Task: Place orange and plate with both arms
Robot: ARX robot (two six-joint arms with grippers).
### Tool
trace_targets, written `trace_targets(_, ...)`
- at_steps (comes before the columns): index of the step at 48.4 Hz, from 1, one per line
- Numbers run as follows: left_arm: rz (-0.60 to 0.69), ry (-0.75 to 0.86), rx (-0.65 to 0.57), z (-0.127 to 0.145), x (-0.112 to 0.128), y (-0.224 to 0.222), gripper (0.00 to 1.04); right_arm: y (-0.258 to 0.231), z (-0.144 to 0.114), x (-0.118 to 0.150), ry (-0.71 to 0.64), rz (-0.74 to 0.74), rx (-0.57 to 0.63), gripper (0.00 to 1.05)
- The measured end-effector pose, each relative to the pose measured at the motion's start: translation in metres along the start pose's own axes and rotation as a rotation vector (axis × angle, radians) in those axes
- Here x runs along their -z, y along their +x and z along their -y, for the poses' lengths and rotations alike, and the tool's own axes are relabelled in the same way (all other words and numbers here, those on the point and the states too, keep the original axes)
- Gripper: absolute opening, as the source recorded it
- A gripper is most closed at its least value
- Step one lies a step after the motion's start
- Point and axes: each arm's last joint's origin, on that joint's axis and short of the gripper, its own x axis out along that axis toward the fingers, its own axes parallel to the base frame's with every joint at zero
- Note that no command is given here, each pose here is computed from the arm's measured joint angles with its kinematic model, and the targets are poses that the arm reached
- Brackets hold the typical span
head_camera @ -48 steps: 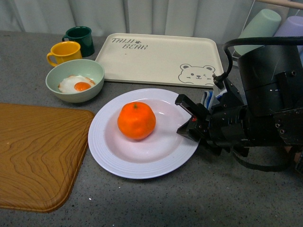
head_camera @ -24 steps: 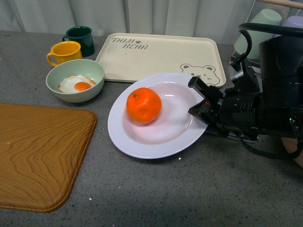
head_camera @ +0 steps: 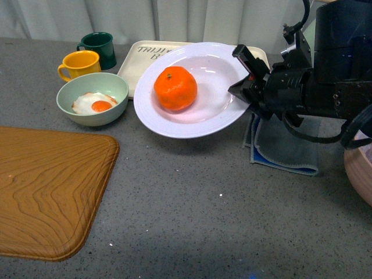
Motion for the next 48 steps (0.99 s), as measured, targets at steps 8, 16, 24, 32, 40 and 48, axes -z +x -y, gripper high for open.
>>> trace_targets(8,0.0,0.0,0.0,0.0,0.0,0.0,0.98,0.033,0.01,-0.027,0.037,0.015,-0.019,0.04)
trace_targets(16,0.0,0.0,0.0,0.0,0.0,0.0,0.98,0.066,0.017,-0.044,0.07,0.001,-0.021,0.04)
trace_targets(24,0.0,0.0,0.0,0.0,0.0,0.0,0.98,0.104,0.022,-0.061,0.101,-0.011,-0.027,0.04)
trace_targets(32,0.0,0.0,0.0,0.0,0.0,0.0,0.98,0.129,0.023,-0.072,0.127,-0.023,-0.018,0.04)
trace_targets(40,0.0,0.0,0.0,0.0,0.0,0.0,0.98,0.136,0.02,-0.079,0.106,-0.005,0.008,0.25)
trace_targets(48,0.0,0.0,0.0,0.0,0.0,0.0,0.98,0.116,0.015,-0.071,-0.009,0.063,0.104,0.57)
